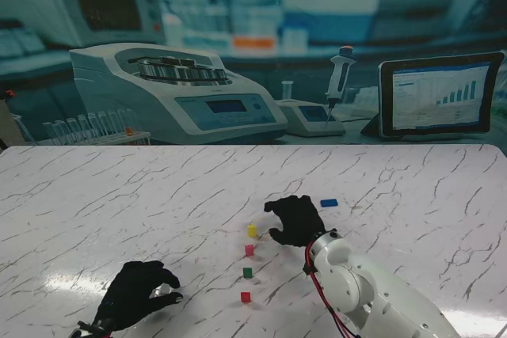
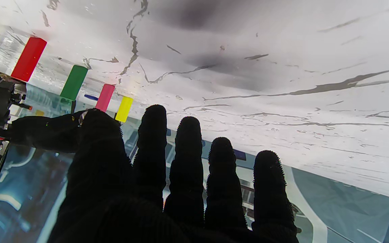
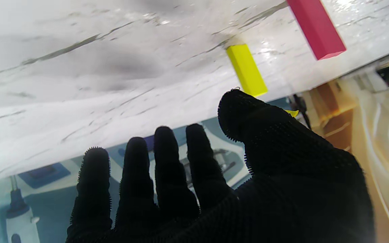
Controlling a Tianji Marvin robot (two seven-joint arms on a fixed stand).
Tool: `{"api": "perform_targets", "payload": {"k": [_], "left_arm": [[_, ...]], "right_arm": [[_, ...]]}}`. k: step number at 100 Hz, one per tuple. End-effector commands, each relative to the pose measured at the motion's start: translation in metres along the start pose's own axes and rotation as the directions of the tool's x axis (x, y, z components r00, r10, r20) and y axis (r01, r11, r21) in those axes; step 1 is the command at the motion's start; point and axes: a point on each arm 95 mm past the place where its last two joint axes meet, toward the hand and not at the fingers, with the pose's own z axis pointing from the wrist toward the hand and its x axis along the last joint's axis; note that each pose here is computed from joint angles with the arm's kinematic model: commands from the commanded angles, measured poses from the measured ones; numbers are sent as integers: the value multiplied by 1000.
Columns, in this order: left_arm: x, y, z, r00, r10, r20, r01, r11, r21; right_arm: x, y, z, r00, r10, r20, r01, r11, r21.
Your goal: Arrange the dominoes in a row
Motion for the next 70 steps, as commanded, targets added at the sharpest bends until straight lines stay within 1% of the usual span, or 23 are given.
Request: {"api": "perform_targets", "payload": {"k": [1,35,70], "left_arm": [[4,2,-1,1000,-12,-18,12,1000,-10],[6,2,2,1000,-6,-24,6,1000,-7],[9,2,6,1000,-2,-24,2,1000,-11]], "right_arm": [[-5,3,-4,1000,-4,10,4,1000,-2],[-39,24,-13,994,-55,96,57,998,-25],[-74,40,-11,975,-107,195,106,994,17]]}}
